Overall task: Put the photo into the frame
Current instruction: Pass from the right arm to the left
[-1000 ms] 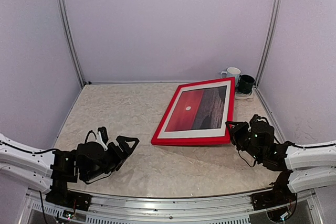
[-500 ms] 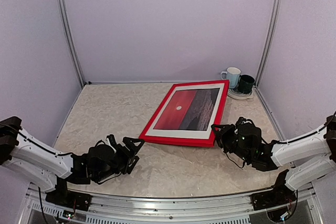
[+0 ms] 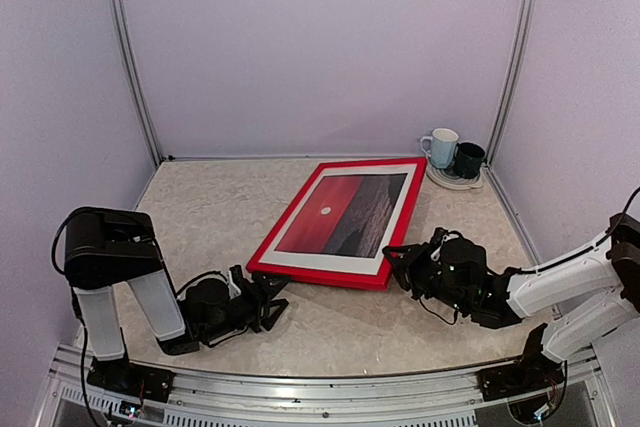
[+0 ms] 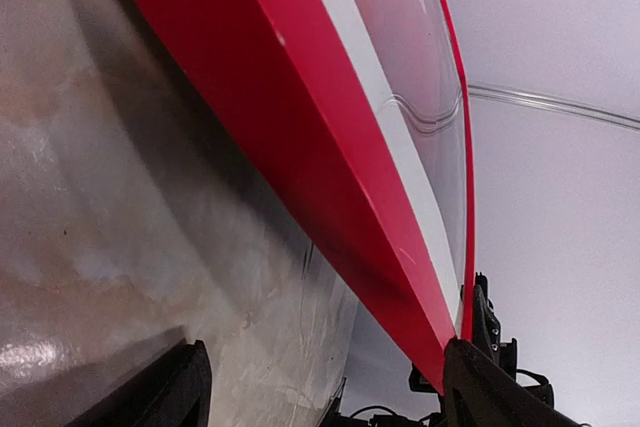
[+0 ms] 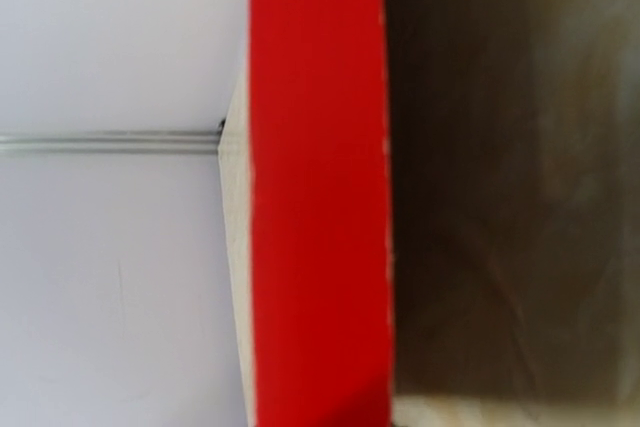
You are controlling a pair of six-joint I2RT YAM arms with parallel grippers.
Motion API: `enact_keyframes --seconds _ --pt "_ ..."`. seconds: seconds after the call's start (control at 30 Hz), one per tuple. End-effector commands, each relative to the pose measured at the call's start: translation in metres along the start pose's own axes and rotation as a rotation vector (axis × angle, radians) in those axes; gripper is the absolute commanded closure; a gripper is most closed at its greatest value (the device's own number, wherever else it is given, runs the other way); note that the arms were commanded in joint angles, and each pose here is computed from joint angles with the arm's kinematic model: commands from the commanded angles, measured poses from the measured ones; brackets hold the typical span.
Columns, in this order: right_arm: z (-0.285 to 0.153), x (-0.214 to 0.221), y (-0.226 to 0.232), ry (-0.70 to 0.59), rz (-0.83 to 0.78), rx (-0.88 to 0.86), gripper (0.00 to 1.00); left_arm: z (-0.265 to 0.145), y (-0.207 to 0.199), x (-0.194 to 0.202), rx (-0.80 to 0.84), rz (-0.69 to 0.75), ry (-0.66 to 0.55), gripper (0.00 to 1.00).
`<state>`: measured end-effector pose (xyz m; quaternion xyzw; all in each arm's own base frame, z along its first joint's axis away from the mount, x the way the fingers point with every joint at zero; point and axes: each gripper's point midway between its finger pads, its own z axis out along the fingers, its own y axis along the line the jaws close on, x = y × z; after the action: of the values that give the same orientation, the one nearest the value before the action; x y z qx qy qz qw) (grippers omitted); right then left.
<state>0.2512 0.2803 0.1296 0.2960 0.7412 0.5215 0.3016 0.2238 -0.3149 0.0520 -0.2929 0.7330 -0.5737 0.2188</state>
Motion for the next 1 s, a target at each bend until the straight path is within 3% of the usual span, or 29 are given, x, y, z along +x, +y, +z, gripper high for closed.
enact_keyframes --seconds 0.0,0.37,0.7,0.83,0.97 --pt "0.004 0.042 -0.003 0.173 -0.005 0.023 0.97 -0.004 -0.027 -0.001 0.168 -0.081 0.030 0.21" --pt "0.005 0.066 -0.009 0.228 0.002 0.033 0.97 -0.006 -0.041 -0.017 0.178 -0.020 -0.068 0.22" --pt "0.006 0.084 -0.014 0.262 0.008 0.041 0.96 -0.006 -0.048 -0.018 0.213 -0.028 -0.073 0.55" --pt "0.004 0.085 -0.018 0.270 0.009 0.051 0.92 -0.008 -0.047 -0.020 0.222 -0.036 -0.079 0.60" --pt "-0.001 0.082 -0.023 0.264 0.001 0.069 0.81 -0.011 -0.045 -0.022 0.220 -0.034 -0.088 0.64"
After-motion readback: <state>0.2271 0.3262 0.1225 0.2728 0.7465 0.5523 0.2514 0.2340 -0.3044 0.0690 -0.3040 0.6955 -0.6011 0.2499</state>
